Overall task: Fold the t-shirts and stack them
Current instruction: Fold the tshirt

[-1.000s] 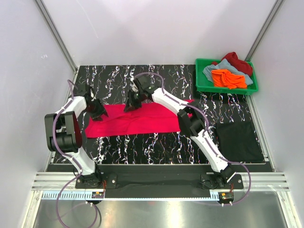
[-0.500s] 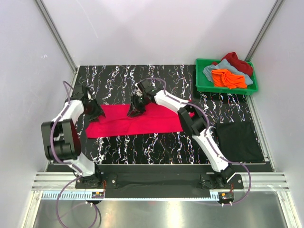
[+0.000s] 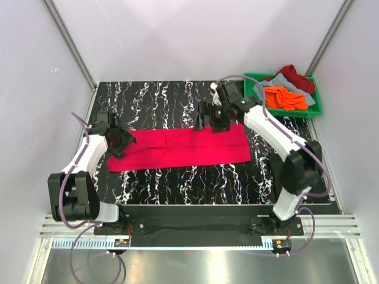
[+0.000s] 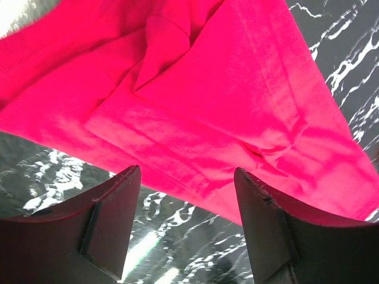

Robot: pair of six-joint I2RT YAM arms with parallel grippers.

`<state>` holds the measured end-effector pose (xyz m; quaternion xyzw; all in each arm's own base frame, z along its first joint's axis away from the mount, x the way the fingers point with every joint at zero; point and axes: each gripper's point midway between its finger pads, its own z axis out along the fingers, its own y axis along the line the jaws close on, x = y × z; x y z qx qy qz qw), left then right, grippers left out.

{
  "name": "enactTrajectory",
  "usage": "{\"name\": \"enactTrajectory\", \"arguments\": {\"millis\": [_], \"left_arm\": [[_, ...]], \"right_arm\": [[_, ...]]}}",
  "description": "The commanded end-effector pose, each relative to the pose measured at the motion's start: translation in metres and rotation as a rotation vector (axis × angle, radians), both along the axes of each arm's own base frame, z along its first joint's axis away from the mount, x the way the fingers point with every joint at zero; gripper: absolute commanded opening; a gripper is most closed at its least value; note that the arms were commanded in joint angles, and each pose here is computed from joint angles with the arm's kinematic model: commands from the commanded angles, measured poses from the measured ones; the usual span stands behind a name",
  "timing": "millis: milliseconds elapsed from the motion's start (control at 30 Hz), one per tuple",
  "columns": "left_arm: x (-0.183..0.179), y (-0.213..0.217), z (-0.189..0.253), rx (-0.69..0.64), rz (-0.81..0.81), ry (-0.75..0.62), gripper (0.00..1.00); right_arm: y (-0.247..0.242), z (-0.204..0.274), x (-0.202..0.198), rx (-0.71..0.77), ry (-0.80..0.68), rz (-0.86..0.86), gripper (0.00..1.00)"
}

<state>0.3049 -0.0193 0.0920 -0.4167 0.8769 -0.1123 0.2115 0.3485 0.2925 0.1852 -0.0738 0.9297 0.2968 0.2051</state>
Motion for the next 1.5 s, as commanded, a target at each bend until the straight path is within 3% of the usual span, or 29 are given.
{"name": "enactTrajectory", "arguments": {"millis": [0, 300, 400, 700, 900, 1033, 1300, 1467], "left_arm": [[0.026, 0.001, 0.006, -0.029, 0.144, 0.005, 0.69], [0.031, 0.003, -0.030, -0.067, 0.281, 0.198, 0.70], [0.032, -0.002, -0.049, -0.089, 0.276, 0.272, 0.70], [0.048, 0.023, -0.088, 0.080, 0.149, 0.385, 0.70], [0.083, 0.036, -0.088, 0.166, 0.030, 0.345, 0.68], [0.133, 0.033, -0.078, 0.214, -0.086, 0.246, 0.67], [0.234, -0.021, -0.061, 0.202, -0.324, 0.001, 0.67], [0.270, -0.046, -0.067, 0.200, -0.377, -0.074, 0.66]], "right_arm": [[-0.033, -0.022, -0.028, -0.160, -0.030, 0.030, 1.00], [-0.076, -0.034, -0.041, -0.328, -0.116, 0.049, 1.00], [-0.075, -0.050, -0.036, -0.361, -0.086, 0.057, 1.00], [-0.066, -0.116, -0.025, -0.378, 0.097, 0.092, 1.00], [-0.070, -0.153, -0.039, -0.404, 0.193, 0.107, 1.00], [-0.067, -0.161, -0.063, -0.364, 0.257, 0.128, 1.00], [-0.023, -0.162, -0.111, -0.246, 0.329, 0.218, 1.00], [0.022, -0.164, -0.131, -0.186, 0.349, 0.298, 1.00]]}}
